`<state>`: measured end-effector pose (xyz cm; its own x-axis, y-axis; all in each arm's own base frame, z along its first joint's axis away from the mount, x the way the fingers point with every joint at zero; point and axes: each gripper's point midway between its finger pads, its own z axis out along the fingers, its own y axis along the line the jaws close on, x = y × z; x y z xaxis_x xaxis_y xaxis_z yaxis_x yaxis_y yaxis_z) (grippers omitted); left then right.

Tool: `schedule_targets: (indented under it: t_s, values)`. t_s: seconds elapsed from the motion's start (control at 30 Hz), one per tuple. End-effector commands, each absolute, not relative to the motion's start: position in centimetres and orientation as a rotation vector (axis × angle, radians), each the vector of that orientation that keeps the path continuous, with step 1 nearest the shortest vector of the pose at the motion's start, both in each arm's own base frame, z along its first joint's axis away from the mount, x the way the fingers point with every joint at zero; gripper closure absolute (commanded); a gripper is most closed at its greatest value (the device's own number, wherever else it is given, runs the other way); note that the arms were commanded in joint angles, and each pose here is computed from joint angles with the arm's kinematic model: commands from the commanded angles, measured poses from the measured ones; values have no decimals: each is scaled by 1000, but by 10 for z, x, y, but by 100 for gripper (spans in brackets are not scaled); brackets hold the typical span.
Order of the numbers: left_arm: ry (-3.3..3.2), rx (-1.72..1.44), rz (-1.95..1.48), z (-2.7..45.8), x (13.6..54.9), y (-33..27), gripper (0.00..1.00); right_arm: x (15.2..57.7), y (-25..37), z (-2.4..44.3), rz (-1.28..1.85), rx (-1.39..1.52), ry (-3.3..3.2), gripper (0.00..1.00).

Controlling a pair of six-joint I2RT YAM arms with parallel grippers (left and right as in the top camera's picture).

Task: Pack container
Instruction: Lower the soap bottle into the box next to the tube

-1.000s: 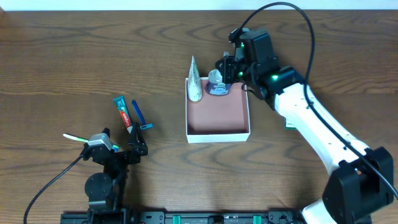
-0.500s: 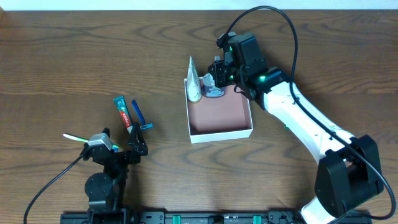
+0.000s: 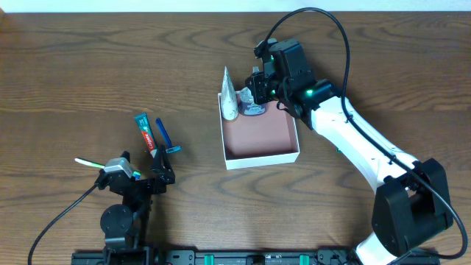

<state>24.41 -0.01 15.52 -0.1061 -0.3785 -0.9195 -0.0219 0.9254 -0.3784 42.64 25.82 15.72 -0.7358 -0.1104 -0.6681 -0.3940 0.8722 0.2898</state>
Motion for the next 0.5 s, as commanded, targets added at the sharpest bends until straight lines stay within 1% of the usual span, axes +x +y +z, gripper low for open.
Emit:
schedule_targets:
  t_s: [0.0,0.1,0.27,0.47]
  values:
    - [1695,-317,-294,139,244,2,2,430,267,170,562,-404,2316,80]
    - [1695,-317,-294,139,244,2,2,430,267,170,562,-404,2316,78]
    - [1695,-317,-294,139,244,2,2,430,268,170,562,-407,2316,68]
    - [1695,-317,-294,139,244,2,2,428,270,170,562,-421,2313,67]
